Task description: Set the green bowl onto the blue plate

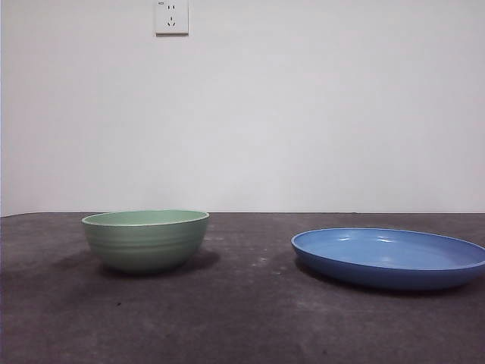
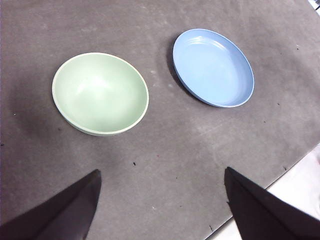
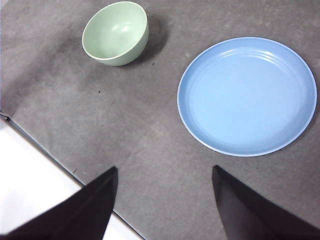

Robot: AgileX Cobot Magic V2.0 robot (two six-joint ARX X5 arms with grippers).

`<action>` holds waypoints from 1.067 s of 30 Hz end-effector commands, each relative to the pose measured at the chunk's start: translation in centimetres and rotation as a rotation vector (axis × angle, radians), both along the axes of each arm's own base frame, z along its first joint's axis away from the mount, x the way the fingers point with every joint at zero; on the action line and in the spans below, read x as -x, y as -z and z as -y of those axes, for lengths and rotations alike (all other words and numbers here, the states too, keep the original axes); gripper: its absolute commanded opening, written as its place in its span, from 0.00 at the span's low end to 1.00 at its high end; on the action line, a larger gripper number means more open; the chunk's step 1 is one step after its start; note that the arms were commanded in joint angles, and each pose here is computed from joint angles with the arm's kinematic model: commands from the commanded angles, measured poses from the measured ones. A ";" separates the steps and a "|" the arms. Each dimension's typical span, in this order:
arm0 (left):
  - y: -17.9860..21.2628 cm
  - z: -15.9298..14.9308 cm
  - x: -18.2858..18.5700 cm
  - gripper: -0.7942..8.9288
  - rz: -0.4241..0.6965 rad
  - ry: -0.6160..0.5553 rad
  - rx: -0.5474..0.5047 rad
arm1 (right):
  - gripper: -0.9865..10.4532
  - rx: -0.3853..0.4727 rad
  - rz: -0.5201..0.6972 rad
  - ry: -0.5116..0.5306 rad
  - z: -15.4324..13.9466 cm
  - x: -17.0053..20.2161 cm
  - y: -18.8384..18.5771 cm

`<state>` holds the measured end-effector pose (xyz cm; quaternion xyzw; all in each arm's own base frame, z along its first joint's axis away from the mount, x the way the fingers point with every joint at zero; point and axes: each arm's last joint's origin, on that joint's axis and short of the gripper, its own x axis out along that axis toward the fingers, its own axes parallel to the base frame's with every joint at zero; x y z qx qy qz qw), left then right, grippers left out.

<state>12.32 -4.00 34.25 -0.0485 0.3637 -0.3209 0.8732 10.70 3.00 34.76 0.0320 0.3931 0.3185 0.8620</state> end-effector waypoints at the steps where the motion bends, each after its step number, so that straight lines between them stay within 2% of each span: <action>1: -0.6 0.1 -0.3 0.50 0.023 0.004 0.007 | 0.36 0.000 0.023 -0.009 -0.1 -0.1 -0.5; 11: -0.3 0.8 -3.5 0.50 0.001 -0.055 0.008 | 0.36 -0.002 0.024 -0.006 -0.1 -0.1 -0.5; 18: 0.2 2.3 -8.1 0.50 -0.056 -0.103 -0.085 | 0.36 -0.002 0.023 -0.006 -0.1 -0.1 -0.5; 23: 1.4 3.7 -12.0 0.50 -0.111 -0.148 -0.202 | 0.36 -0.002 0.023 -0.006 -0.1 -0.1 -0.5; 32: 6.7 5.3 -17.7 0.50 -0.236 -0.172 -0.321 | 0.36 -0.003 0.024 -0.006 -0.1 -0.1 -0.6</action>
